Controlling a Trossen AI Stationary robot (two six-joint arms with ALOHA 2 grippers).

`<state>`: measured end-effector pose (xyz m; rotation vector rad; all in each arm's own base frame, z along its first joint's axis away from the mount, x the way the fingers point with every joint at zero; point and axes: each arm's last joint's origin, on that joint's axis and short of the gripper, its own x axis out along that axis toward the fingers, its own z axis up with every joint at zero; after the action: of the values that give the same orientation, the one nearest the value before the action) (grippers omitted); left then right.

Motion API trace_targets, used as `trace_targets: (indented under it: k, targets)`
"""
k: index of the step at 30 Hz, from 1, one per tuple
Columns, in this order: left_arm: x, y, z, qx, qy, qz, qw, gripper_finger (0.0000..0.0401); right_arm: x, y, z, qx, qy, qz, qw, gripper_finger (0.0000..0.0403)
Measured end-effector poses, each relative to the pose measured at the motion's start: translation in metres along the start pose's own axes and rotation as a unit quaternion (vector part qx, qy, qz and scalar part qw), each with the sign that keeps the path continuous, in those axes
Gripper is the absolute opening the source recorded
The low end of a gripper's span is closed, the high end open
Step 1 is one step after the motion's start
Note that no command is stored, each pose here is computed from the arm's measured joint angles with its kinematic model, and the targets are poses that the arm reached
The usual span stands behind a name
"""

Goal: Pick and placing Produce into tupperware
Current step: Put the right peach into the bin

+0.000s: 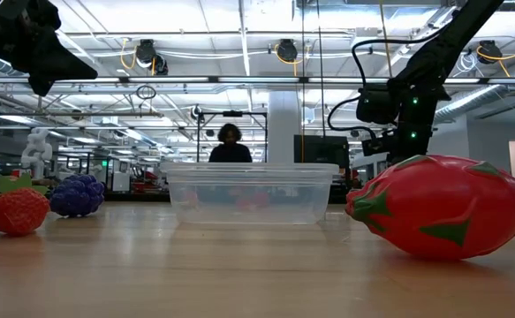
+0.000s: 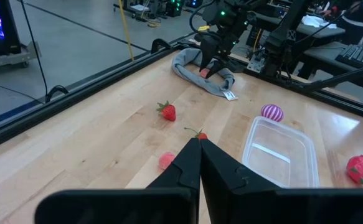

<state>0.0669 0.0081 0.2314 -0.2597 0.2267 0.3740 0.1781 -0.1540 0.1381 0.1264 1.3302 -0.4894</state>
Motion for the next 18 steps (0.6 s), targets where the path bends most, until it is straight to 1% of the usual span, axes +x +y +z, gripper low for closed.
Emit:
trace_targets:
  k: [7,14,18]
  targets:
    - [0.0000,0.0000,0.0000,0.000,0.000,0.000,1.000,0.0010,-0.0002,-0.0012,0.0004,-0.002,0.002,-0.019,1.000,0.0123]
    - [0.0000,0.0000,0.0000,0.000,0.000,0.000,1.000,0.0010,-0.0011,-0.0014,0.0005,-0.004,0.001,-0.020,1.000,0.0123]
    - [0.0000,0.0000,0.0000,0.000,0.000,0.000,1.000,0.0010,-0.0073,-0.0019,0.0006,-0.001,-0.011,-0.023,1.000,0.0123]
